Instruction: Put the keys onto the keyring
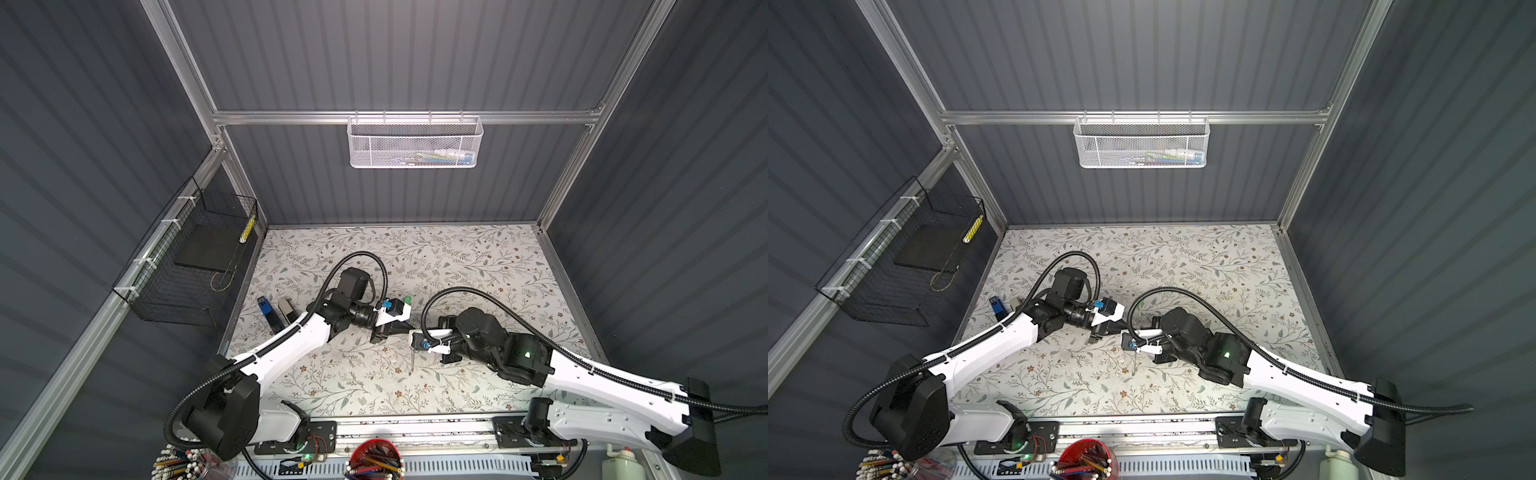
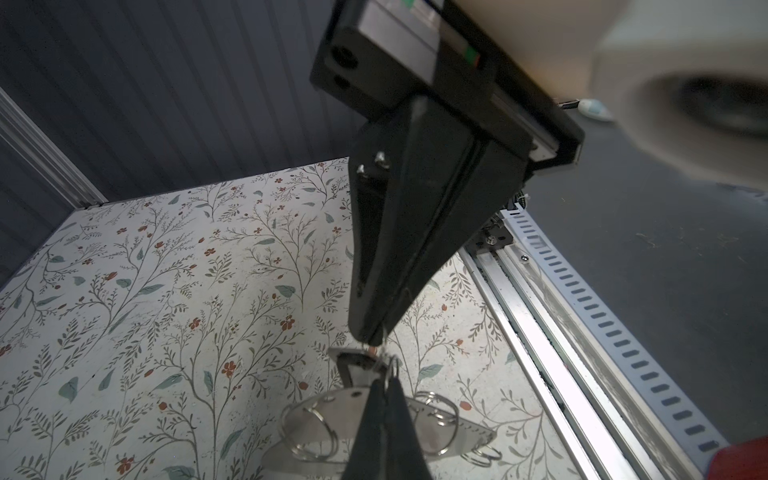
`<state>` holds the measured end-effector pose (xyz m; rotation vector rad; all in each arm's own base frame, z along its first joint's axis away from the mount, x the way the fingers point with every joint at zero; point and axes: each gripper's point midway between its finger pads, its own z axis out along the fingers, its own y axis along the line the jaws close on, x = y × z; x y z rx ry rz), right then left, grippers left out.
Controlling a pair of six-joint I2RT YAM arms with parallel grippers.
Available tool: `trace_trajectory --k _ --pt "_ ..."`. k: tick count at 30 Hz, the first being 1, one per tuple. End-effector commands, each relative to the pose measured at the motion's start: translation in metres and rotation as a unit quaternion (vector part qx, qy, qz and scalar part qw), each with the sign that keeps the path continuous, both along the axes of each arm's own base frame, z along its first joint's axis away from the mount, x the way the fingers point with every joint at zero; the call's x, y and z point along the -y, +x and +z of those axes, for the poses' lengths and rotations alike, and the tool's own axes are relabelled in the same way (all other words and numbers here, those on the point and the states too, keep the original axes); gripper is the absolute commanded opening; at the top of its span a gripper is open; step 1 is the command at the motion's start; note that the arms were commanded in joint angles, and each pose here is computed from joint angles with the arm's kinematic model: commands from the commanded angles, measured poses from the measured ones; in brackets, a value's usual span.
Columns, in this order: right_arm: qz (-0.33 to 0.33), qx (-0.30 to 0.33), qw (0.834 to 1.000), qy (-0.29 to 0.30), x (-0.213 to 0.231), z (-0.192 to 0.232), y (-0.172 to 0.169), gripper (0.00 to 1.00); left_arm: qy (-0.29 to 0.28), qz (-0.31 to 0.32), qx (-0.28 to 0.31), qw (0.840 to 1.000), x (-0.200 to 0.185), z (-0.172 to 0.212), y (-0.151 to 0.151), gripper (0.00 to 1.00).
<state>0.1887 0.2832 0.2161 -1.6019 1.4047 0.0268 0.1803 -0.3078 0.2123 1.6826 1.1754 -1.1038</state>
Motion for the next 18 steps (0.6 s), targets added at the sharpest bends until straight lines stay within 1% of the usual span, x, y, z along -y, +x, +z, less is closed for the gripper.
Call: trace_trajectory --k 1,7,18 --pt "0.007 0.006 1.000 0.010 -0.003 0.007 -0.002 0.00 -0.008 0.000 0.004 1.000 0.003 0.009 0.004 0.00" --pt "0.009 0.005 1.000 -0.018 -0.004 -0.005 -0.004 0.00 -0.015 0.005 0.004 1.000 0.003 0.013 0.005 0.00" --pt "0.011 0.017 0.999 -0.026 0.002 -0.010 -0.009 0.00 -0.020 0.013 -0.001 1.000 0.003 0.015 0.008 0.00"
